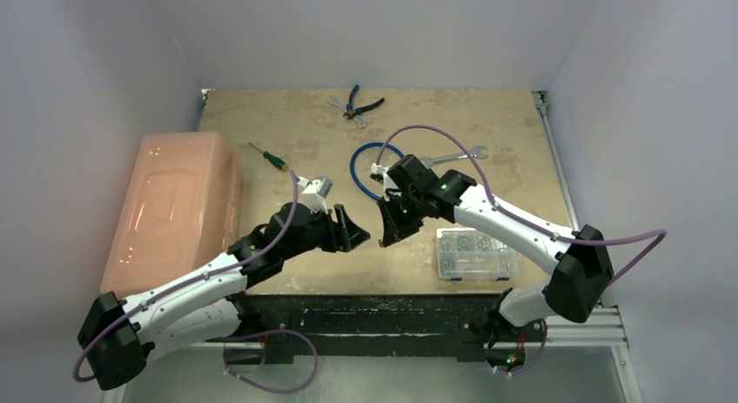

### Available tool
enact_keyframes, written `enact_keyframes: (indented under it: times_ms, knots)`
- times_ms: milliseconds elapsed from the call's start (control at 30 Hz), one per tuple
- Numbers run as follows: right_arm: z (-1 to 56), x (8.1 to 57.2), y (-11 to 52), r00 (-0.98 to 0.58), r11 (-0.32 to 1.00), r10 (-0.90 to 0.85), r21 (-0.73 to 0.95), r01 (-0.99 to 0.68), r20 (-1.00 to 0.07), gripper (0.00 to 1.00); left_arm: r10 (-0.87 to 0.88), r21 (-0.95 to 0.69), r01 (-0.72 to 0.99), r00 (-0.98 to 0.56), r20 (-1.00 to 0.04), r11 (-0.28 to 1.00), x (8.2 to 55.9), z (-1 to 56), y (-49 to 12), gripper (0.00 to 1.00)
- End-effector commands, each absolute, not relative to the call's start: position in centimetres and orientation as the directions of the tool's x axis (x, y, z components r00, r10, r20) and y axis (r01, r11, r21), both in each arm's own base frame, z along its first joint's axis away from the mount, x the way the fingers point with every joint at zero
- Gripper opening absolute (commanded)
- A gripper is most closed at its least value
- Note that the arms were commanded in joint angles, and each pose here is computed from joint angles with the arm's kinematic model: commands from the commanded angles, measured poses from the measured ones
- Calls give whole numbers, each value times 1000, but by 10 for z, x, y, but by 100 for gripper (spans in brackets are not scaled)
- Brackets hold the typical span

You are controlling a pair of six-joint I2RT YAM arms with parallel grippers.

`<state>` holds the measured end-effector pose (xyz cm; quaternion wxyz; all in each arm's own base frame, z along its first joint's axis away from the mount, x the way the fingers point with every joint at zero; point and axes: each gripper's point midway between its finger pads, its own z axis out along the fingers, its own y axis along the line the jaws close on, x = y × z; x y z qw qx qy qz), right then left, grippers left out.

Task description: Unlock with the key

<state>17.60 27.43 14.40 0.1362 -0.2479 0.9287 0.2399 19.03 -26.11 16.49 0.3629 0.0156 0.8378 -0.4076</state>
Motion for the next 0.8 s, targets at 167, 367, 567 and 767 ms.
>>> enact_keyframes:
  times_ms: [167,367,567,767]
  knots:
    - [187,169,290,-795,662,-395,458,-594,-461,0,-168,-650,565,-675,-718,508,170,186,-303,54]
    - [191,168,290,-798,660,-382,467,-589,-467,0,-143,-622,578,-661,-737,528,169,179,-305,48]
    - [199,167,293,-792,641,-374,483,-596,-482,0,-139,-592,560,-648,-749,579,173,169,-296,42]
    - [202,163,295,-787,619,-381,499,-607,-485,0,-139,-565,548,-630,-764,617,179,164,-289,39]
